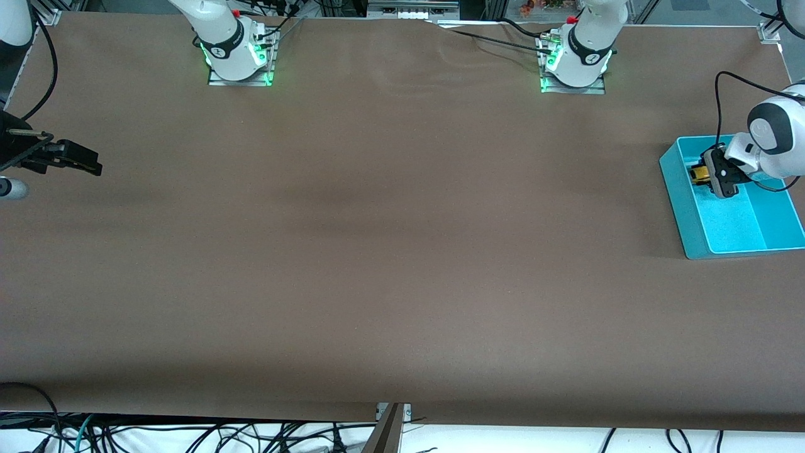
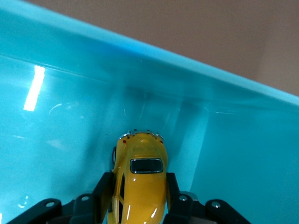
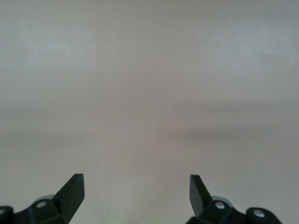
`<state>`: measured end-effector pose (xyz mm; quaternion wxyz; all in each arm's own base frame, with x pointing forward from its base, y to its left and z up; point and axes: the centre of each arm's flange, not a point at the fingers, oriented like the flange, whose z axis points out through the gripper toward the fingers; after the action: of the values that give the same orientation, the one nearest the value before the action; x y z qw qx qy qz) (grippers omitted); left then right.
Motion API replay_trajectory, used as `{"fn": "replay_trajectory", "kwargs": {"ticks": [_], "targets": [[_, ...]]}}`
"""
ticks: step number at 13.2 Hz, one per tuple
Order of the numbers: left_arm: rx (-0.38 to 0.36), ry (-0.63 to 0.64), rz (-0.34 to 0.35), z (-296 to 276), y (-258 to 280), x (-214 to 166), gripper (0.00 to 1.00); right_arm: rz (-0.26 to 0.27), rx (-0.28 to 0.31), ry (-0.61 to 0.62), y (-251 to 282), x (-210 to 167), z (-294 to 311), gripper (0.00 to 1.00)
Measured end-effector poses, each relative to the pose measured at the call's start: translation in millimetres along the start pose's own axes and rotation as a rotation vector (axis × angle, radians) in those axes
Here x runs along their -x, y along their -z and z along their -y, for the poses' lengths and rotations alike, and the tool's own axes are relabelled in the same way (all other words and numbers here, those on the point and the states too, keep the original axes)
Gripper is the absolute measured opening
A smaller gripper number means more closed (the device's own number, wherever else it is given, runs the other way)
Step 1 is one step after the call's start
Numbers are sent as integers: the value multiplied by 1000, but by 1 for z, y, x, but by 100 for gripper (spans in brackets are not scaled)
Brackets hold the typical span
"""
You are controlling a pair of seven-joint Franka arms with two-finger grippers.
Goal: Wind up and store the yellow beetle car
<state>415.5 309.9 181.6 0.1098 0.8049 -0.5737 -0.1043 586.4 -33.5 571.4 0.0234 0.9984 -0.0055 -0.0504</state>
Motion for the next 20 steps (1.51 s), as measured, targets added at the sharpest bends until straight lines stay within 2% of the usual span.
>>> {"fn": "replay_trajectory", "kwargs": {"ticks": [1,4,6,9,11,15,20], "targets": [[0,1,0,0,0,0,54,0,0,0,-1,-1,0,100],[-33,3,9,9,16,4,81,-1,0,-3,-1,-1,0,100],[-71,3,20,17,48,6,100,0,-9,-3,-2,-2,2,100],[-125,24,18,23,120,-2,100,1,-20,-3,-3,-2,3,100],[-145,116,6,24,171,-18,100,2,-21,-4,-4,-3,3,100],[-187,426,-9,23,256,-79,100,2,-21,-4,-4,-3,3,100],[-188,826,-35,-17,322,-199,100,2,-21,-6,-4,-3,2,100]]}}
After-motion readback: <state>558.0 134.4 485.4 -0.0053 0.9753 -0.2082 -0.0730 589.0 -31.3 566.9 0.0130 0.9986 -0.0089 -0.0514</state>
